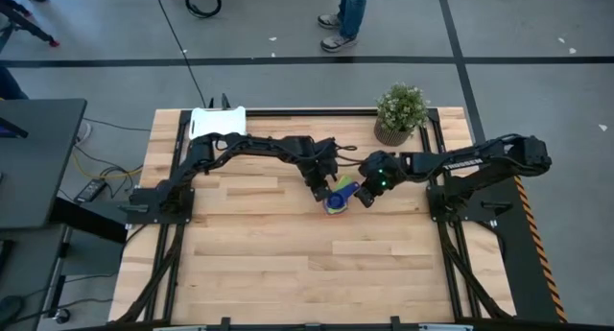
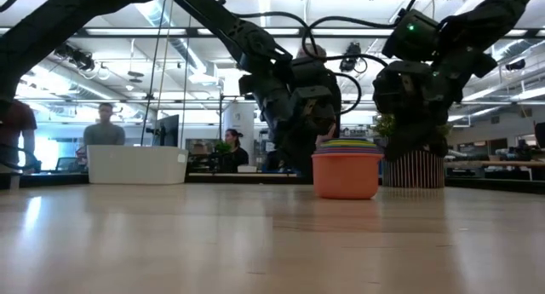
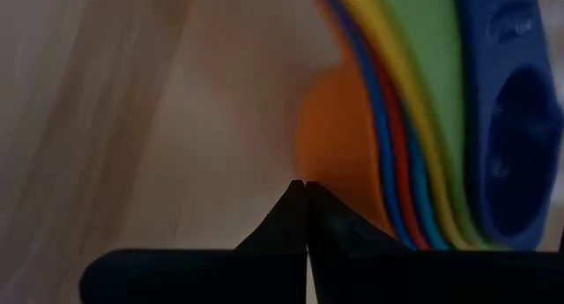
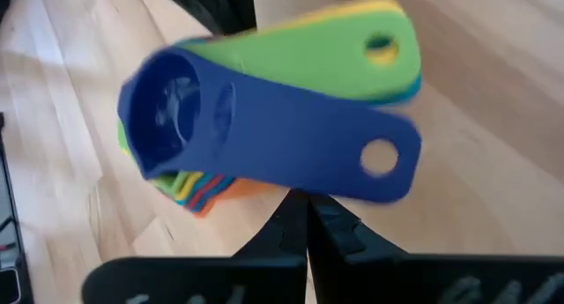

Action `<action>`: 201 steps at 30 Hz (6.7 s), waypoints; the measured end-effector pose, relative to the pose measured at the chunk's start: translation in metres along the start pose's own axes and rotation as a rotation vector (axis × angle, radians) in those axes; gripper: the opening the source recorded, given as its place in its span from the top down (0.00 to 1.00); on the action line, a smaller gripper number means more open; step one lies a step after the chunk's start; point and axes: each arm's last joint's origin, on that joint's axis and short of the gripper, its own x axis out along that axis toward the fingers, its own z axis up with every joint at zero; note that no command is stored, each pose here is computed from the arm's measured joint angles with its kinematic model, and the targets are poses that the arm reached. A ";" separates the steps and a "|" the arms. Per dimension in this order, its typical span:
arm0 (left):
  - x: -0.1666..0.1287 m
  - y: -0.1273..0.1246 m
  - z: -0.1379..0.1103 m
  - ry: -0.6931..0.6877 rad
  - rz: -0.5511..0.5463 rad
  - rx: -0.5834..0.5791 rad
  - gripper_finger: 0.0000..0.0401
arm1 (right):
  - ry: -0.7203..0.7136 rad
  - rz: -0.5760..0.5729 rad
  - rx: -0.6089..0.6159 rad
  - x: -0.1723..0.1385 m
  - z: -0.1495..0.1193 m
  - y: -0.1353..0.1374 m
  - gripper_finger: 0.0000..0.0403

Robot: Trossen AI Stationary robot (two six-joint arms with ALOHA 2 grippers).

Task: Nest measuring cups in basket
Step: Stack the dark blue measuring cup on top of the green measuring cup, then put the nested measuring cups into the white bin

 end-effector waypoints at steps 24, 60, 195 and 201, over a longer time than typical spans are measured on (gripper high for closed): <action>0.002 -0.004 0.003 -0.036 -0.012 0.032 1.00 | -0.031 0.014 -0.057 -0.003 0.010 -0.009 1.00; -0.095 0.010 -0.018 0.163 0.103 0.217 1.00 | 0.026 -0.031 -0.681 -0.075 0.034 0.035 0.96; -0.191 -0.072 -0.188 -0.272 0.104 0.166 0.97 | 0.172 -0.029 -1.446 -0.051 0.148 0.073 0.97; -0.191 -0.072 -0.188 -0.272 0.104 0.166 0.97 | 0.167 0.006 -1.442 -0.051 0.147 0.074 0.97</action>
